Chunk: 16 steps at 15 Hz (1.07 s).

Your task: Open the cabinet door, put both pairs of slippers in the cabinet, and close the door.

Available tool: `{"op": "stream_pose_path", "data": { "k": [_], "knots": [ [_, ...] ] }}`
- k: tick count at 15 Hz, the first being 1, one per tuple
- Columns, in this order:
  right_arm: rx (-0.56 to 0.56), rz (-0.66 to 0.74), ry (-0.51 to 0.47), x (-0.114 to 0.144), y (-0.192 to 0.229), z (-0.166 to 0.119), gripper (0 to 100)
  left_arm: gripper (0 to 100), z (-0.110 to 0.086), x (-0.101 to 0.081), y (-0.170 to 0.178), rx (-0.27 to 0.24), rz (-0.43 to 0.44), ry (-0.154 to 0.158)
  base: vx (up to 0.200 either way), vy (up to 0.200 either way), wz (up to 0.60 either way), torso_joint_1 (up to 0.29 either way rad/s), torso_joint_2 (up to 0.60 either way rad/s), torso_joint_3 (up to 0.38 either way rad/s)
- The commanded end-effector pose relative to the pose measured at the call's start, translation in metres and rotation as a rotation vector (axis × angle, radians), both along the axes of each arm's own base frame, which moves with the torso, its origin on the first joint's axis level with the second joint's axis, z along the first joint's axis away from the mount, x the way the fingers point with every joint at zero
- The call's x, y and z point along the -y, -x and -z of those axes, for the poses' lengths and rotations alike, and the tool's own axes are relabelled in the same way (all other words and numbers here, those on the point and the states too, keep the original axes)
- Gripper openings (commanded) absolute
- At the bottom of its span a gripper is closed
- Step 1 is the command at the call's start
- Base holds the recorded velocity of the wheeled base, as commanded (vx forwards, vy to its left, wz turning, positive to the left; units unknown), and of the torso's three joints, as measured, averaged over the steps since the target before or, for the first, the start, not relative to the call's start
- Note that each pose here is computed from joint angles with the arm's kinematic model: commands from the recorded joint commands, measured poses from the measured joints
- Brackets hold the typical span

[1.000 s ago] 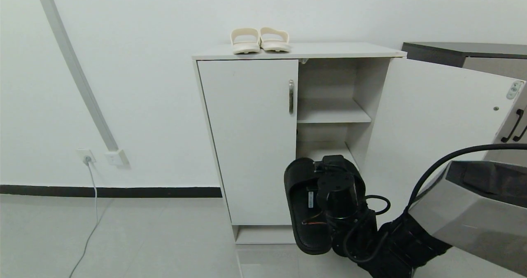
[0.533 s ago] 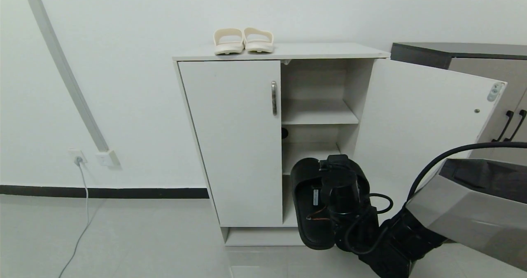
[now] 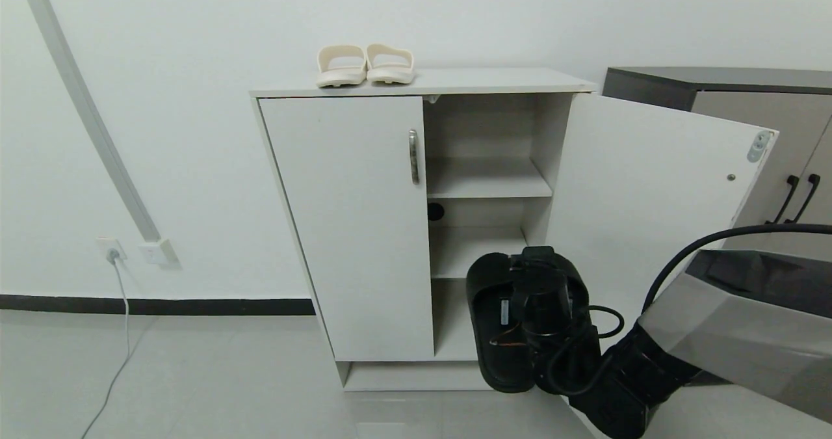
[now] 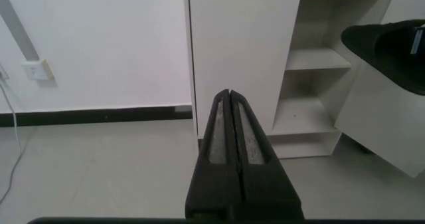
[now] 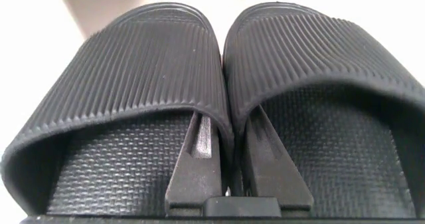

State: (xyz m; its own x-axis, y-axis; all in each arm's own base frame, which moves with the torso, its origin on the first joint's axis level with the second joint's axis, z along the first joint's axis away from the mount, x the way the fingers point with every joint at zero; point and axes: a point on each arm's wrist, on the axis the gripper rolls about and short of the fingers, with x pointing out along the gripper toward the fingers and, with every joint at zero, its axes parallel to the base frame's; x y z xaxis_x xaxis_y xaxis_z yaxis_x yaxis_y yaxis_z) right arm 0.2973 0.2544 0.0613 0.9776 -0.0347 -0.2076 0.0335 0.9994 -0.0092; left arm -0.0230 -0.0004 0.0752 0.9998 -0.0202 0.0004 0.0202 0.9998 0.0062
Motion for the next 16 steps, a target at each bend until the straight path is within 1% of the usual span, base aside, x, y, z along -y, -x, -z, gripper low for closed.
{"op": "stream_pose_path", "data": {
  "k": [1, 3, 5, 8, 14, 16],
  "knots": [
    [-0.006, -0.016, -0.003, -0.001, -0.001, 0.003, 0, 0, 0.000, 0.000, 0.000, -0.002, 0.001, 0.000, 0.000, 0.000, 0.00, 0.000, 0.00, 0.000],
    [-0.005, -0.069, -0.014, -0.008, -0.001, 0.011, 0, 0, 0.000, 0.000, 0.000, -0.002, 0.000, 0.000, 0.000, 0.000, 0.00, 0.000, 0.00, 0.000],
    [-0.004, -0.073, -0.014, -0.014, -0.008, 0.019, 0, 0, 0.000, 0.000, 0.000, -0.003, 0.000, 0.000, 0.000, 0.000, 0.00, 0.000, 0.00, 0.000],
    [-0.017, -0.065, -0.004, -0.016, -0.016, 0.032, 0, 0, 0.000, 0.000, 0.000, -0.002, 0.000, 0.000, 0.000, 0.000, 0.00, 0.000, 0.00, 0.000],
    [-0.023, -0.066, -0.005, -0.018, -0.018, 0.039, 0, 0, 0.000, 0.000, 0.000, -0.003, 0.000, -0.002, 0.000, 0.000, 0.00, 0.000, 0.00, 0.000],
    [-0.018, -0.065, -0.010, -0.020, -0.021, 0.039, 0, 0, 0.000, 0.000, 0.000, -0.002, 0.001, -0.003, 0.000, 0.000, 0.00, 0.005, 0.00, -0.129]
  ]
}}
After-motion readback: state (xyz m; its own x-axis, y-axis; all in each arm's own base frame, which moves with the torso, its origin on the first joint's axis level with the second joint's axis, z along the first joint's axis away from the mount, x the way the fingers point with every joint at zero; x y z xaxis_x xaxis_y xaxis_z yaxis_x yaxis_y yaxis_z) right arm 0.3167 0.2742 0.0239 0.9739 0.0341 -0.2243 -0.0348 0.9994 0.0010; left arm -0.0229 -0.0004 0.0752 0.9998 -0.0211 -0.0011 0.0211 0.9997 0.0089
